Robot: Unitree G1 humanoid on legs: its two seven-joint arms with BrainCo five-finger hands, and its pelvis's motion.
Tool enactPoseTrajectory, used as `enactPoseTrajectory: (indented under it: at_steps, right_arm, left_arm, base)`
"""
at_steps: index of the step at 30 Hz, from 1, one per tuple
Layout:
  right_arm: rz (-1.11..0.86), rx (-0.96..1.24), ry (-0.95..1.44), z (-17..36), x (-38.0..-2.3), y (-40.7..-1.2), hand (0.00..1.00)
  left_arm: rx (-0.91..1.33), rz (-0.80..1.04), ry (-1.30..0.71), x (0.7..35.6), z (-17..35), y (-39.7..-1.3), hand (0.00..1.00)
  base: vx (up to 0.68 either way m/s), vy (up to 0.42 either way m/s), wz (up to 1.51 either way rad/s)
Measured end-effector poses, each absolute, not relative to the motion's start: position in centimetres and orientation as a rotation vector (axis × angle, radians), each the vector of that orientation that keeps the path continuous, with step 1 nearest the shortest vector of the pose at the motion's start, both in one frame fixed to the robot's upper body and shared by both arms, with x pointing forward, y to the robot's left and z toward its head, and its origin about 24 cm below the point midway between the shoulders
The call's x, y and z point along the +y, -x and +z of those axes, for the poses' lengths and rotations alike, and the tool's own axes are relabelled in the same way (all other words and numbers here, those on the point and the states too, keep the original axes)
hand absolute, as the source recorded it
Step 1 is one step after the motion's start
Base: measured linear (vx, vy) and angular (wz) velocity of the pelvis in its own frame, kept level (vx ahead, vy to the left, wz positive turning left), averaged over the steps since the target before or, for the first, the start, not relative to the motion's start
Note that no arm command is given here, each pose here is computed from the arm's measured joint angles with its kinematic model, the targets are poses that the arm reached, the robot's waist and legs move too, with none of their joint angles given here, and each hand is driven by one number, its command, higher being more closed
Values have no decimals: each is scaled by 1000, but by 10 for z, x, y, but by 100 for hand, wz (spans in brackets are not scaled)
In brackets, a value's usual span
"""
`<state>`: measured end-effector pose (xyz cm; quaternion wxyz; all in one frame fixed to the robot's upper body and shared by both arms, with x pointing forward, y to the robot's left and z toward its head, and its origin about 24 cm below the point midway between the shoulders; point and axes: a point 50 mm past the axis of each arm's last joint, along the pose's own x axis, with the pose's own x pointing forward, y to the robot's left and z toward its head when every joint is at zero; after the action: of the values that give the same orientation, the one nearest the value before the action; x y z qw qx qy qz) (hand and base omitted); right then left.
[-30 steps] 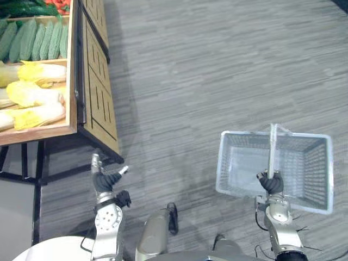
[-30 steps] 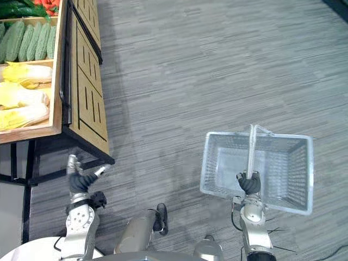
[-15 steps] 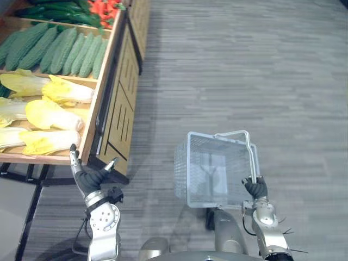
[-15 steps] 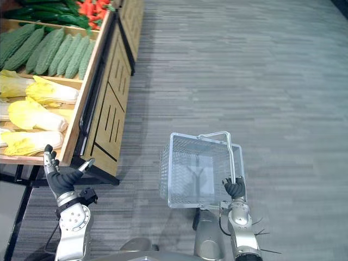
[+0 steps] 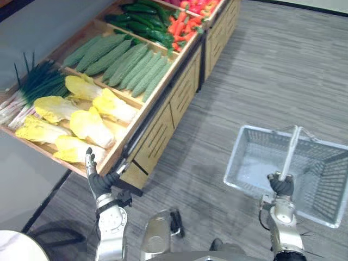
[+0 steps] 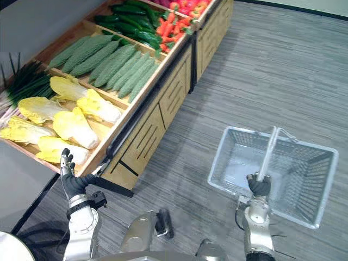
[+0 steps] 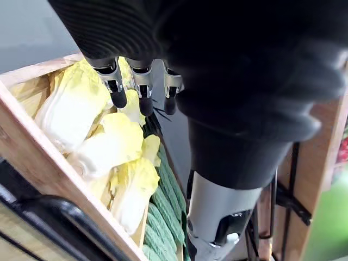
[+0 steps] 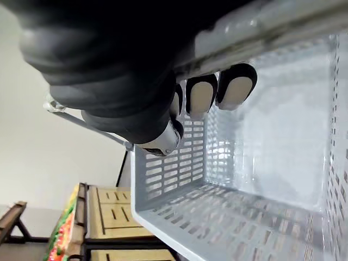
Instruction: Pick vegetable in the basket
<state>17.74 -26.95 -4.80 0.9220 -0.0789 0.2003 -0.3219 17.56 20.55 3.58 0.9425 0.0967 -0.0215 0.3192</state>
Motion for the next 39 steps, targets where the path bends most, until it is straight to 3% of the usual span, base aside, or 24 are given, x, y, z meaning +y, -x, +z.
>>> enactPoseTrajectory:
  at_steps: [9,15,21,28,39]
  right_arm:
    - [-703,610,92,-84,-257,-140,100]
    - [-856,618,27,-83,-268,-104,100]
    - [-990,689,-81,-93,-272,-69,100]
    - [-1024,638,-251,-95,-262,-77,100]
    - [-976,635,-231,-95,-258,-87,100]
  left_arm:
    - [-60,615,-233,199,38,-178,0]
    - [-94,515,-170,171,43,-193,0]
    - [-120,499,-143,164,48,-198,0]
    - [-92,509,-183,173,44,-189,0]
    - [33,322,-230,160,15,-197,0]
  base:
    - [496,29,97]
    - [370,-241,176]
    - [136,-190,118]
    - [-74,46,40]
    - [-5,-27,-5]
